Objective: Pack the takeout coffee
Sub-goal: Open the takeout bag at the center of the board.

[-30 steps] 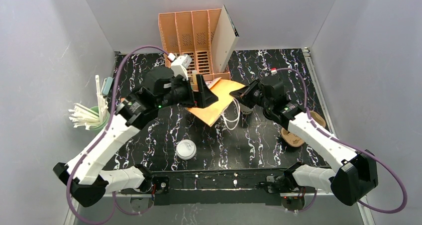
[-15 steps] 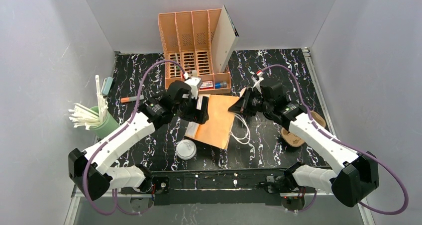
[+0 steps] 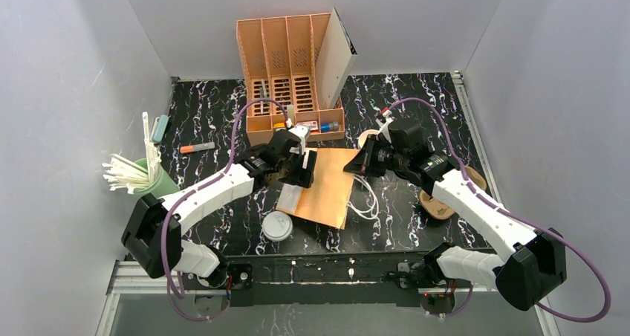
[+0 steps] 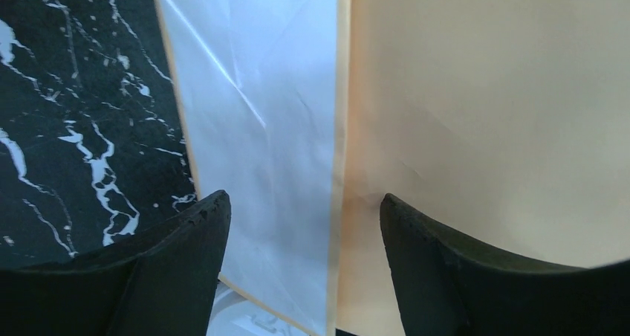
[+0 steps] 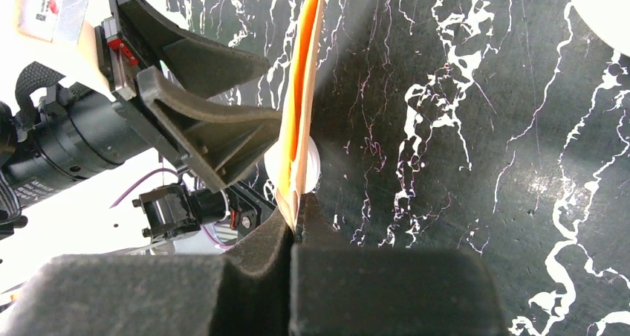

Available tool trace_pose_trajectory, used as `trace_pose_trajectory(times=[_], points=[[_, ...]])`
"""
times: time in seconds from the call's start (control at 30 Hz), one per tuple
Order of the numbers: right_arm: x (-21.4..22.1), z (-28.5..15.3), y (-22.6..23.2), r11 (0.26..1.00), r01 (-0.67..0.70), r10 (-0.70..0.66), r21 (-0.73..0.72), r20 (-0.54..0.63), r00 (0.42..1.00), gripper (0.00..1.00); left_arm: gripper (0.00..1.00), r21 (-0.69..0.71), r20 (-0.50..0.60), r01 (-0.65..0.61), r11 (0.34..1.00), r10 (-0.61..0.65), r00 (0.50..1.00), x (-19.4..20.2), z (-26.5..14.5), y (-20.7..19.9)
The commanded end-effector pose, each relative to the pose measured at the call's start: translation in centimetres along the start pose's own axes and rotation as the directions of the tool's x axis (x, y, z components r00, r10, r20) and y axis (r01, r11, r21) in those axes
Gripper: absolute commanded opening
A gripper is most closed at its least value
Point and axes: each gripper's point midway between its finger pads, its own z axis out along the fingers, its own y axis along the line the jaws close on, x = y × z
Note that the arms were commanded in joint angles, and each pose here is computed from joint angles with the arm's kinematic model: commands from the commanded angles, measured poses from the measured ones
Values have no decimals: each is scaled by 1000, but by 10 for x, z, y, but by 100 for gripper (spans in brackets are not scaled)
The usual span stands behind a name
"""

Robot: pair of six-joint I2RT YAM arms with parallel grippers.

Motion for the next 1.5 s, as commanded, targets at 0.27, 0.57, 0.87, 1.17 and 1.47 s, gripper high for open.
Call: trace_pose_trajectory(times=[0.27,0.57,0.87,1.17,1.47], points=[[-19,-13,10,997,67,-68,30,60,996,1,51,-279,-18,29,960,-35,999,5,6,58],[-34,-23,0,984,118,-133,130,114,985,4,21,-272,25,180,945,-180,983,4,6,83],[-41,-26,-7,971,147,-171,187,122,978,45,0,-251,29,248,936,-249,968,8,11,90],[-47,-54,12,965,194,-218,177,130,967,87,0,-144,101,341,929,-329,939,-2,5,82],[-50,-85,53,964,259,-265,60,149,953,86,1,-105,132,353,930,-339,932,-9,-7,76]])
